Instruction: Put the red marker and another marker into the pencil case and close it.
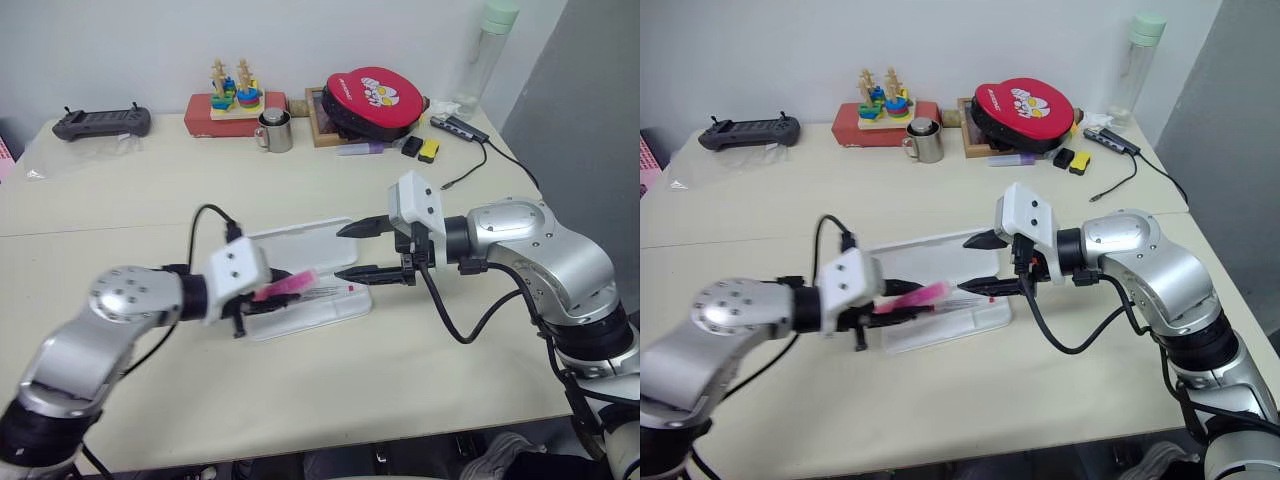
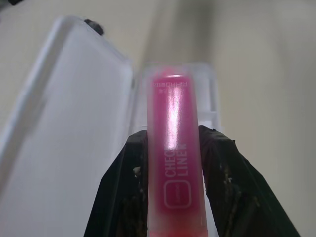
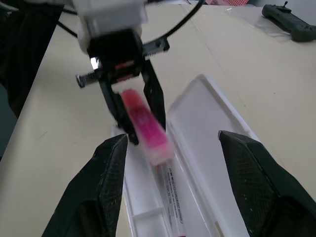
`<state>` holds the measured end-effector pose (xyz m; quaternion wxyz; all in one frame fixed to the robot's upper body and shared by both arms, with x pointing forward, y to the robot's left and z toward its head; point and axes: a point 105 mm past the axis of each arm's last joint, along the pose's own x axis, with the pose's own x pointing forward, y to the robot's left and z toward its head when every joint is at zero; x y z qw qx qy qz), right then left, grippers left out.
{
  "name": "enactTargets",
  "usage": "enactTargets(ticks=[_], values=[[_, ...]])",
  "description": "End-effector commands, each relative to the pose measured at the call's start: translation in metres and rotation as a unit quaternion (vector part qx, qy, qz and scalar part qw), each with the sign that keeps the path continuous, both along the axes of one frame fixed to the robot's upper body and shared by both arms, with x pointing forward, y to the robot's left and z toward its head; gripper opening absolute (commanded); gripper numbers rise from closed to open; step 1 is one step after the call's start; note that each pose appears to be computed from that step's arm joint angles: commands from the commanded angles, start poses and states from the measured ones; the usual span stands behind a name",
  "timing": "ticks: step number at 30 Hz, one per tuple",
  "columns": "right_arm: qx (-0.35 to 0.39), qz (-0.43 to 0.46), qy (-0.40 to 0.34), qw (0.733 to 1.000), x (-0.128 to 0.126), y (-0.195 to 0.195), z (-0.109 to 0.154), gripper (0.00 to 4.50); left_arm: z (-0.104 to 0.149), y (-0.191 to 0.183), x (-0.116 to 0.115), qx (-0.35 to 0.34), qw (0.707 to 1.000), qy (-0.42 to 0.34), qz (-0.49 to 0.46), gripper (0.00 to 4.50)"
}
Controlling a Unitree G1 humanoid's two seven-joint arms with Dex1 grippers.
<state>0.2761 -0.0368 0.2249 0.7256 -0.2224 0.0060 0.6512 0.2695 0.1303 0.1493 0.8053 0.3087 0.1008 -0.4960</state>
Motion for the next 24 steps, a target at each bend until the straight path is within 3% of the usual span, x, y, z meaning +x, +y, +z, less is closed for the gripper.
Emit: enactTargets(ticks=[1,13,24], values=[[0.002,0.004,-0.021,1.0,-0.004,-0.001,0.007,3.06,0.002,-0.007,0.005,0.007,0.999,-0.036,-0.001,1.18],[0.003,0.001,-0.018,1.0,-0.004,-0.002,0.007,3.06,-0.03,-0.016,-0.007,0.014,1.0,0.006,-0.013,1.18],[0.004,0.0,-0.019,1.0,-0.003,-0.002,0.006,3.06,-0.04,-0.011,0.003,0.017,1.0,0.008,0.008,1.18]])
